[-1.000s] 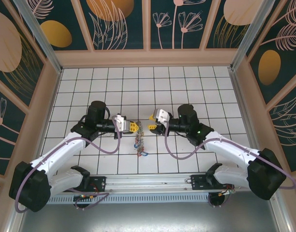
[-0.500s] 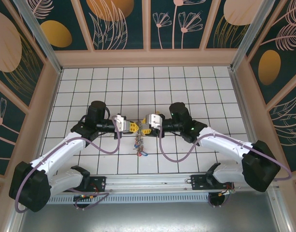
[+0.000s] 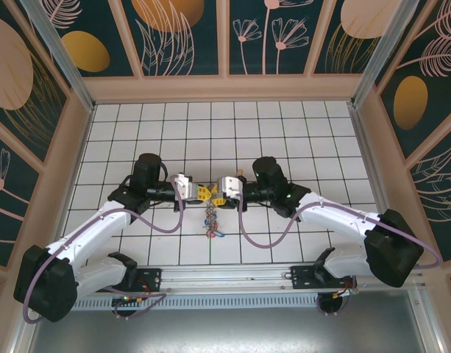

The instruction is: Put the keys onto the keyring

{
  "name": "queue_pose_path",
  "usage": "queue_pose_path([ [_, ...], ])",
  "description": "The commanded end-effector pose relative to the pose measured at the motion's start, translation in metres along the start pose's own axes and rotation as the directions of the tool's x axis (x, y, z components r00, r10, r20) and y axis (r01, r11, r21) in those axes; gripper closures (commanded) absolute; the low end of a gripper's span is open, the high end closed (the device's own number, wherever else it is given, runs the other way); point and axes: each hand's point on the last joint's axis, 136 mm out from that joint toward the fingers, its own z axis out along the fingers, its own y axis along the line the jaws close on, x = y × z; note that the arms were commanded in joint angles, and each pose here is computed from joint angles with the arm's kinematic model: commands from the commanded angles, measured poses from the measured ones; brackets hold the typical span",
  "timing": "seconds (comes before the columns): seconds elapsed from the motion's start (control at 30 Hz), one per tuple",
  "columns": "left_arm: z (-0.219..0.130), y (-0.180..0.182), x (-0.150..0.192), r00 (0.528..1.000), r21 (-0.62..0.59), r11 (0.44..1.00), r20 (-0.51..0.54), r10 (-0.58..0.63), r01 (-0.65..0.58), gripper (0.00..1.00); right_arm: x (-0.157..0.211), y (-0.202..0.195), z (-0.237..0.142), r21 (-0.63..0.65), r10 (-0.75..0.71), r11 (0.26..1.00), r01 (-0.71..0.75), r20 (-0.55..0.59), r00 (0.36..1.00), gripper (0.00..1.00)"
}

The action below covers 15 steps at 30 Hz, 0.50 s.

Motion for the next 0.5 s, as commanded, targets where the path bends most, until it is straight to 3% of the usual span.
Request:
queue_pose_path([
  [0.0, -0.0019, 0.0053, -0.0239, 0.995, 0.012, 0.998, 0.074, 0.061, -0.062, 1.00, -0.0222, -0.0030, 0.0000, 0.012, -0.050, 0.999, 0.050, 0.074, 0.996, 0.74],
  [0.47, -0.0004, 0.0071, -0.0227, 0.996, 0.013, 0.998, 0.075, 0.055, -0.056, 1.00, -0.0318, -0.0048, -0.0049, 0.030, -0.062, 0.998, 0.059, 0.102, 0.993, 0.75],
])
